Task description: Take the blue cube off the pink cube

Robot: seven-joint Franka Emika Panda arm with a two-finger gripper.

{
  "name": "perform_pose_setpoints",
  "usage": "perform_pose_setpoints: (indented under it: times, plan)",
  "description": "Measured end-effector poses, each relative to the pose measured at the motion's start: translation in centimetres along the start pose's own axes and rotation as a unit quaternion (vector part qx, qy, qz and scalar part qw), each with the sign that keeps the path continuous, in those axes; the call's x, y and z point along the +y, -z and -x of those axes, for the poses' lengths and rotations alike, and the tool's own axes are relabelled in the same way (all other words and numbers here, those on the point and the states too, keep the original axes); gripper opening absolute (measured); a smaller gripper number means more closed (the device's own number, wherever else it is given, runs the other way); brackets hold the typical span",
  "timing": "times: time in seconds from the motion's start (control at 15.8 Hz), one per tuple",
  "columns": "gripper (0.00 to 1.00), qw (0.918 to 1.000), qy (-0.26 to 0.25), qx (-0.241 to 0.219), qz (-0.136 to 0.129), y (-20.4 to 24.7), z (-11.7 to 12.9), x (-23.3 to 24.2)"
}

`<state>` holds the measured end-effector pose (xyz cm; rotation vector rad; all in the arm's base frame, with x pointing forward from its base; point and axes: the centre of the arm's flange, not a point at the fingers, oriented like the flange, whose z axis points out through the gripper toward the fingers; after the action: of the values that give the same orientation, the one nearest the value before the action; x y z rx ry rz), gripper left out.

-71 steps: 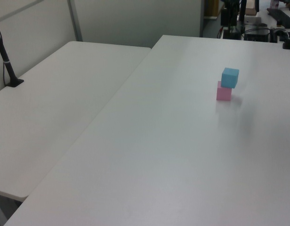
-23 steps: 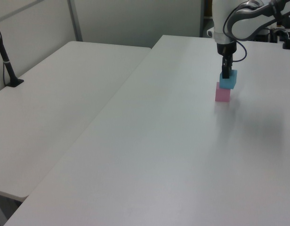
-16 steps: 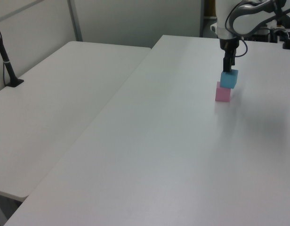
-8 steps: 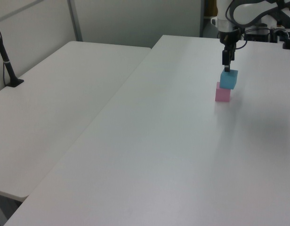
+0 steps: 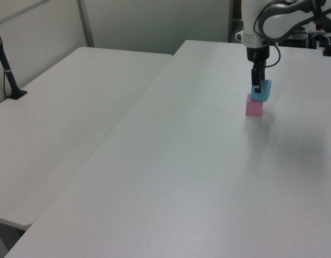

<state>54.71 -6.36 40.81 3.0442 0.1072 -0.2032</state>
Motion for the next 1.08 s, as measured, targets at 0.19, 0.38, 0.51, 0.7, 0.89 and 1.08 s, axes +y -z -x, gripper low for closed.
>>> perform_pose_setpoints:
  times: [0.19,0.38,0.51,0.7,0.89,1.08]
  plan:
    - [1.00,1.0000,-0.002,0.000,0.000,-0.1,0.0,0.3]
    - [1.00,1.0000,-0.001,0.000,0.000,0.0,0.0,0.1]
    - [1.00,1.0000,0.002,0.003,0.001,0.3,-0.1,-0.1]
    - [1.00,1.0000,0.004,0.005,0.001,1.3,-0.1,-0.4]
    - [1.00,1.0000,0.003,0.003,0.001,1.6,0.0,-0.3]
    - [1.00,1.0000,0.002,-0.001,0.000,1.3,0.1,-0.2]
